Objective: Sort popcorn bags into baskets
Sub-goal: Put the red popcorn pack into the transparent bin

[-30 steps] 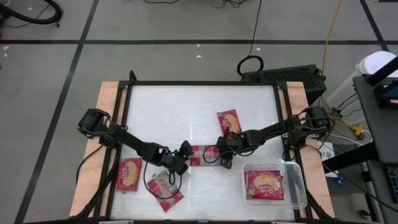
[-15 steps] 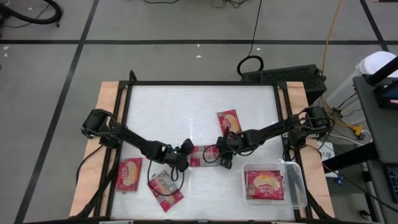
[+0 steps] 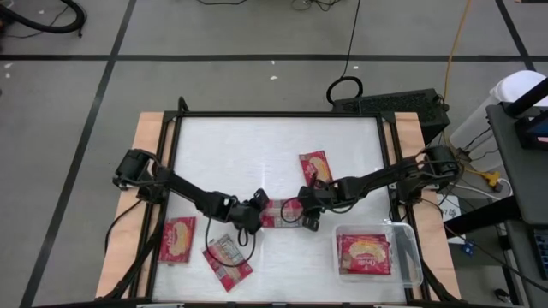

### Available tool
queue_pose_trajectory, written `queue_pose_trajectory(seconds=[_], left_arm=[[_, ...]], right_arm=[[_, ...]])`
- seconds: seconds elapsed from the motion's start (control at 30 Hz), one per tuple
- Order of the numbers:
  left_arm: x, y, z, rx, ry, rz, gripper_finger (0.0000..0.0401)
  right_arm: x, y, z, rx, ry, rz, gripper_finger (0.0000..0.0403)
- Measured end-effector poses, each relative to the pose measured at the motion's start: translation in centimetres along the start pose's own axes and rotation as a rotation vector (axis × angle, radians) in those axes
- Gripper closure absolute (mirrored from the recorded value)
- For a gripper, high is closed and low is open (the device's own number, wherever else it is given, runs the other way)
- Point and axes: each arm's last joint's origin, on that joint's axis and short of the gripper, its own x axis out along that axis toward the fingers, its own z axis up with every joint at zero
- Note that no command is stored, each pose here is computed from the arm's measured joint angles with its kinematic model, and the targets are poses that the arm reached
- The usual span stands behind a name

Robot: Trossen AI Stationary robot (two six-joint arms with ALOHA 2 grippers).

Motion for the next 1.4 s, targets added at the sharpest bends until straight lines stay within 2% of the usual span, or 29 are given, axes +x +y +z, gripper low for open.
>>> queue_pose_trajectory(seconds=[0.2,0.37,0.57,0.73,0.87,0.97,1.2,1.4], left_arm=[[-0.5,0.5,-0.1,-0.135,0.008,0.021,0.0395],[-2.2,1.8,-0.2,-0.293,-0.021,0.052,0.0395],[-4.7,4.9,-1.6,-0.586,-0.081,0.132,0.0395],[-5.1,7.3,-4.0,-0.820,-0.118,0.134,0.0396],[-4.9,8.5,-5.9,-1.021,-0.163,0.067,0.0397],[-4.6,8.8,-6.8,-1.123,-0.164,0.017,0.0396],[-4.4,8.7,-7.3,-1.197,-0.147,-0.013,0.0397],[-4.4,8.8,-7.2,-1.200,-0.167,-0.019,0.0398]], right_arm=[[-3.3,0.3,1.1,0.017,-0.192,-0.074,0.0261],[-6.3,1.1,1.5,-0.038,-0.402,-0.200,0.0261],[-7.7,2.1,1.8,-0.062,-0.568,-0.292,0.0261],[-7.8,2.3,2.4,-0.099,-0.588,-0.313,0.0261],[-8.0,2.4,2.6,-0.102,-0.599,-0.309,0.0261],[-8.0,2.6,2.5,-0.107,-0.597,-0.295,0.0261],[-6.6,3.2,2.1,-0.132,-0.534,-0.231,0.0258],[-4.5,3.4,2.4,-0.176,-0.470,-0.248,0.0224]])
